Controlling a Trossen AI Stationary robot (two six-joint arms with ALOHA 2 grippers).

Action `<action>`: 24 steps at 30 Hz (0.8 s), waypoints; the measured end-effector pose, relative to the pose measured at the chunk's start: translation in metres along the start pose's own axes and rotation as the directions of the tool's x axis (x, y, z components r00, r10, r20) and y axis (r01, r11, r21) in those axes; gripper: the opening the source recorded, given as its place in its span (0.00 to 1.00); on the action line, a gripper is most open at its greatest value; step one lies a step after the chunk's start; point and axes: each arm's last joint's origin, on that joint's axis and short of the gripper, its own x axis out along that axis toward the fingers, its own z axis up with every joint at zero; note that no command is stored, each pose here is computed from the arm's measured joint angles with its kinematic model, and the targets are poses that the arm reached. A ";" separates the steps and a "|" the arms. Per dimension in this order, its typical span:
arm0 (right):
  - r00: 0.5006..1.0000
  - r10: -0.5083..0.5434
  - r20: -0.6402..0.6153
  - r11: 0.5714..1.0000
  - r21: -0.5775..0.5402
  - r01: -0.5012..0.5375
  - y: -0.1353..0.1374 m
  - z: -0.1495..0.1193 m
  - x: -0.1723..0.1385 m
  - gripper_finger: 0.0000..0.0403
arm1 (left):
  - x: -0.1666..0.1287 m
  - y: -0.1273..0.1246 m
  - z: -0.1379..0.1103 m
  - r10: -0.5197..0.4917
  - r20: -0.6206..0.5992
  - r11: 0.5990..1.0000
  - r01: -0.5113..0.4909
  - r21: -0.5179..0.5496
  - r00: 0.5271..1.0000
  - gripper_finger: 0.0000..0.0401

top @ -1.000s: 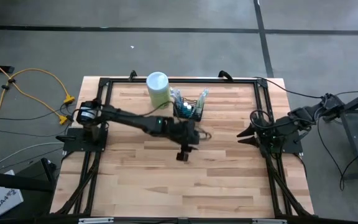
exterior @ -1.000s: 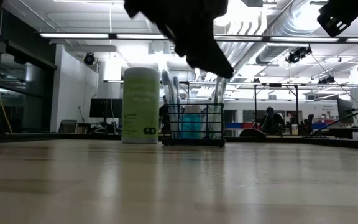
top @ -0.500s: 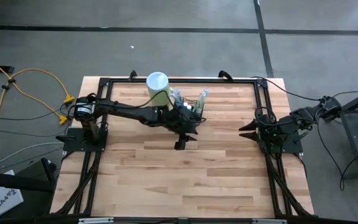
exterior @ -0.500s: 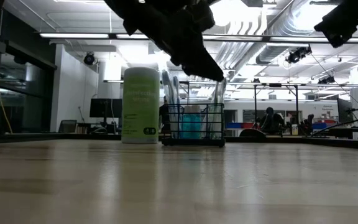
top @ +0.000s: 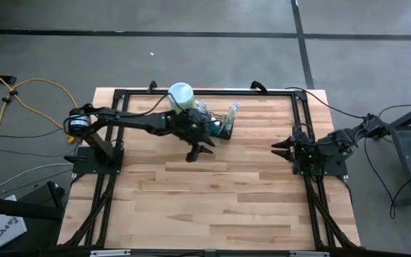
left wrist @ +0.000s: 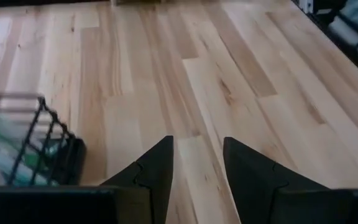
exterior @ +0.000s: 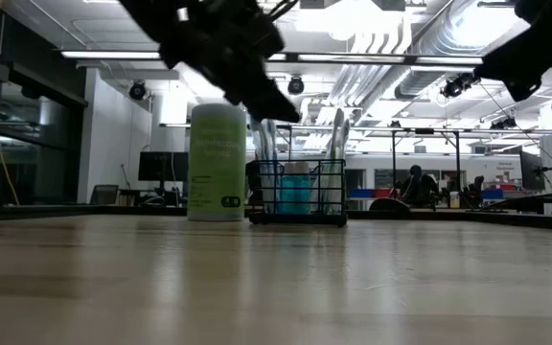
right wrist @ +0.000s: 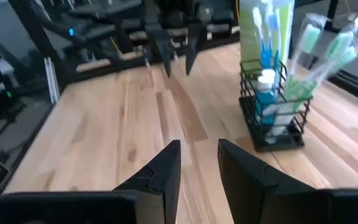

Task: Pick & Place toothbrushing station
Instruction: Return to Home Position

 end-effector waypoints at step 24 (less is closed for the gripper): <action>0.987 0.116 0.112 0.991 0.046 -0.122 0.003 -0.039 0.026 0.25 | -0.021 -0.023 -0.060 -0.015 0.075 0.998 0.020 -0.066 0.997 0.34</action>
